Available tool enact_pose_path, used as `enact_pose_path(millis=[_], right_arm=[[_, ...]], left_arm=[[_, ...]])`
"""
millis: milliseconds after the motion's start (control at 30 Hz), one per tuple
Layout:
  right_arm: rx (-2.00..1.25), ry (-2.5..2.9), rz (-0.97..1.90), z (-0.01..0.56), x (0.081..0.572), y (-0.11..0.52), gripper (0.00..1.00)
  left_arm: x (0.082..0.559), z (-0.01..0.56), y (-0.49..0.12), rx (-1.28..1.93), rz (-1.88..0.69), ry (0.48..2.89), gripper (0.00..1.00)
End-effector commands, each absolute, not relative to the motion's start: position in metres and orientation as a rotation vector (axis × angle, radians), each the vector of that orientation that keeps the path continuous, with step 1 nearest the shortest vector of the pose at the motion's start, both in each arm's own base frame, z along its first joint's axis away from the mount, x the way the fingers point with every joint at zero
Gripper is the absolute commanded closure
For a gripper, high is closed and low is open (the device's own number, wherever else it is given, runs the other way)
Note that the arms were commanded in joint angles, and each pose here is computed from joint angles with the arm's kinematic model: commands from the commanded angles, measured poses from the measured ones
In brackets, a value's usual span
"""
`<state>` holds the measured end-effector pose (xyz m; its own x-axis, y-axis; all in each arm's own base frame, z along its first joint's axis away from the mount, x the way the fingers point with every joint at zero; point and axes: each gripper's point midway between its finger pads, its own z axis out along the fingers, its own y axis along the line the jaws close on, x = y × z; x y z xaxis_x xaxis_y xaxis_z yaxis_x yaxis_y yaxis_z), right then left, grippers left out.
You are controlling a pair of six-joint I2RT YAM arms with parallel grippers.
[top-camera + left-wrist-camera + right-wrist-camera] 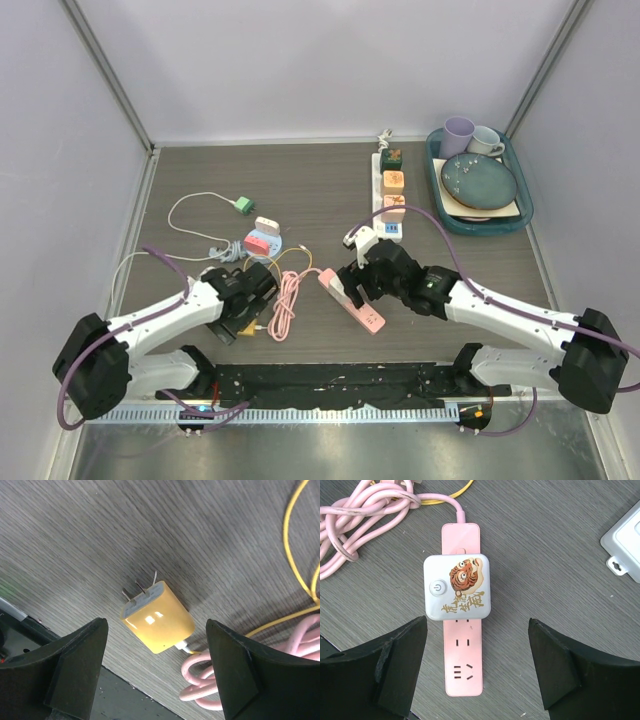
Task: Insert the plug
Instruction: Pick up the plug from the center of the board.
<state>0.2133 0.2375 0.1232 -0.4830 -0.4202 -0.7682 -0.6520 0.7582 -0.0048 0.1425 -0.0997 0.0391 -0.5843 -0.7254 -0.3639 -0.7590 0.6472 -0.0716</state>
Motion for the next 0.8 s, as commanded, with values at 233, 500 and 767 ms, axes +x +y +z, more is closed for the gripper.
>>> enact_pose_path(millis=[233, 500, 767], right_arm=[[-0.812, 2.117, 0.388, 0.126, 0.217, 0.244, 0.15], [-0.818, 2.129, 0.399, 0.122, 0.215, 0.245, 0.15], [-0.808, 2.137, 0.394, 0.122, 0.215, 0.244, 0.15]], left_arm=[[0.161, 0.04, -0.11, -1.179, 0.126, 2.468, 0.41], [0.204, 0.145, -0.058, -0.986, 0.304, 2.131, 0.85], [0.244, 0.332, 0.029, -0.89, 0.505, 1.624, 0.86]])
